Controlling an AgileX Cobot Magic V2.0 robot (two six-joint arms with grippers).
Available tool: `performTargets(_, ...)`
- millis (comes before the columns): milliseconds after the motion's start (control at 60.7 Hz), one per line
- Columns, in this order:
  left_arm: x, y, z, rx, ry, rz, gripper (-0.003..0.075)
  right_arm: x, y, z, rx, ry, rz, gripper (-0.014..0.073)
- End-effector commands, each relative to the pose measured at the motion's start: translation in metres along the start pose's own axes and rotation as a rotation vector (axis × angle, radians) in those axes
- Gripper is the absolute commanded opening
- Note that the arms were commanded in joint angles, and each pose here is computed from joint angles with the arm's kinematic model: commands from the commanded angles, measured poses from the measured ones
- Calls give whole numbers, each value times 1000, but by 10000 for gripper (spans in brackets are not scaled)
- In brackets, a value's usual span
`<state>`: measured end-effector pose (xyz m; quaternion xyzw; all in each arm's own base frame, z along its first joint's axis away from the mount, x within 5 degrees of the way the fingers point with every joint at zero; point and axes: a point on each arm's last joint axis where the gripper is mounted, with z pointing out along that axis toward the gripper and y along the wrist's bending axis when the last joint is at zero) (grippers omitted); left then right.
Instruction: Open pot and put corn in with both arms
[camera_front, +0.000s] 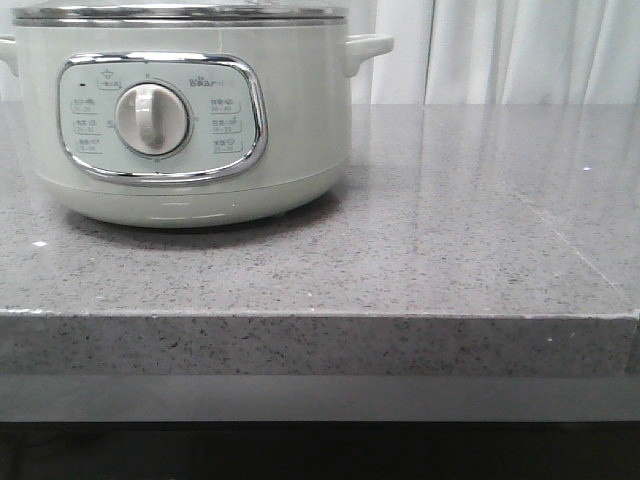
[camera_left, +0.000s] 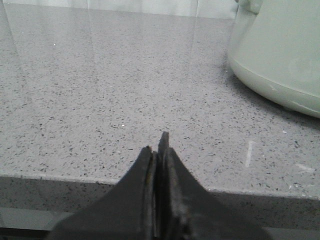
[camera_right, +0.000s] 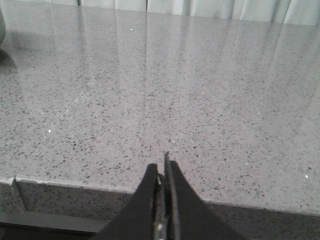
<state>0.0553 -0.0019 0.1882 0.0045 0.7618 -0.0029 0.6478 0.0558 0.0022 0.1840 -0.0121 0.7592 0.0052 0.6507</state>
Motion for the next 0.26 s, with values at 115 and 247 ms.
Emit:
performTargets(115, -10, 1, -3, -14, -113, -18, -18, -8, -1, -2, 15, -92, -12, -71)
performTargets(247, -10, 1, -3, -14, -113, -18, -18, -8, -1, -2, 15, -92, -12, -71)
